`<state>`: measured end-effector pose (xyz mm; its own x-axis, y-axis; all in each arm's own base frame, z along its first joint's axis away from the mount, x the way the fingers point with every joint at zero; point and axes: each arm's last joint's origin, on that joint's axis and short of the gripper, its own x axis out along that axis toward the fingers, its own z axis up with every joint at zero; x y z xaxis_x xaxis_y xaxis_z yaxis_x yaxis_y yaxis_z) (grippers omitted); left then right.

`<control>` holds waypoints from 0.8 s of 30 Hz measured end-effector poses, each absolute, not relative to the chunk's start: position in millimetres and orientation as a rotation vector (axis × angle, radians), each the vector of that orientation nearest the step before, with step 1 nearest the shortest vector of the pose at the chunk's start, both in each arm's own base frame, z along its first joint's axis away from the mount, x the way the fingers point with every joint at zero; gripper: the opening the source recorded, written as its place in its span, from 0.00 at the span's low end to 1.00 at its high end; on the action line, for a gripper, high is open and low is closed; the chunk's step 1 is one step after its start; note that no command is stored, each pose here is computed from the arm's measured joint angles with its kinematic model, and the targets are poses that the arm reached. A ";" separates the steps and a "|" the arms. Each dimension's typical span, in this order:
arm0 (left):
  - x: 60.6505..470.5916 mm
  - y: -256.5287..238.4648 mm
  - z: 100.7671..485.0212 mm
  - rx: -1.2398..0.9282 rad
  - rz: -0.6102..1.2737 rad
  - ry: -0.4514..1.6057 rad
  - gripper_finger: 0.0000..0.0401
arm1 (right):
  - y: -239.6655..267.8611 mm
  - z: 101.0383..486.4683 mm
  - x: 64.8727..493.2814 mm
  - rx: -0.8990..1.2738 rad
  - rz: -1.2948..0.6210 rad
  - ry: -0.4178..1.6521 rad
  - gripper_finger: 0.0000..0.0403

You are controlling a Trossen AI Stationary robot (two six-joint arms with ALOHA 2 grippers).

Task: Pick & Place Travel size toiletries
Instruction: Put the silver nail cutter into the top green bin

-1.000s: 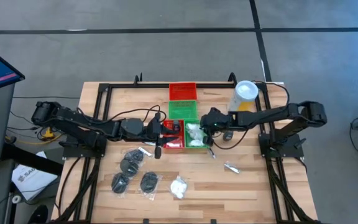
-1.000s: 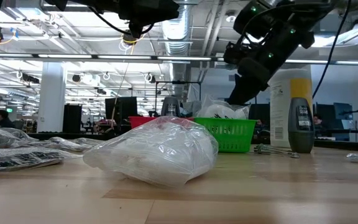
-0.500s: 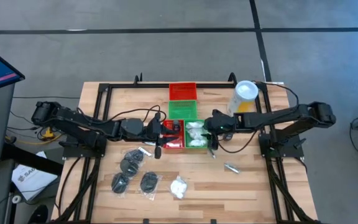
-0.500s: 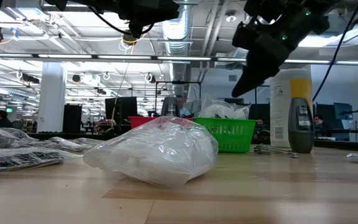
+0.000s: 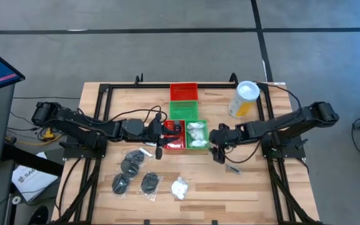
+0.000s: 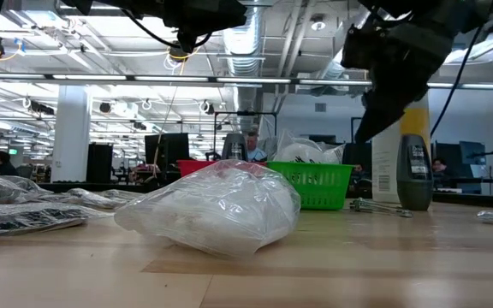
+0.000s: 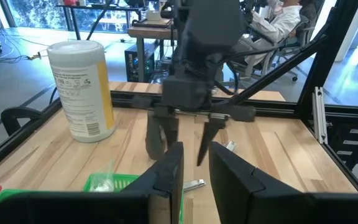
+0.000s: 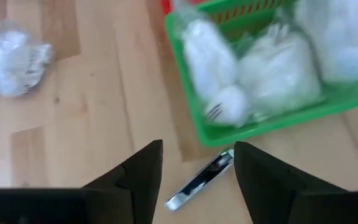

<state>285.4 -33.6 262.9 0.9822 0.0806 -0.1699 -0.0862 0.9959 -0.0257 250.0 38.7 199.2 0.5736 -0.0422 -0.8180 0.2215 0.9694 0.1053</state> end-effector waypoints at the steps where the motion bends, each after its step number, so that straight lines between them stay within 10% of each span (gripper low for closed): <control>1: 285.4 -33.6 262.9 -0.033 0.084 0.169 0.17 | 41.7 199.1 249.3 0.216 -0.154 0.951 0.45; 24: 285.4 -33.8 263.0 -0.060 0.082 0.168 0.17 | 69.9 154.7 251.7 0.338 -0.401 1.088 0.45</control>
<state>285.4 -33.8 263.0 0.9825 0.0764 -0.1697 -0.0864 0.9949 -0.0525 251.7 69.9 154.7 0.4052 -0.1477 -0.9022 0.4730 0.8784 0.0687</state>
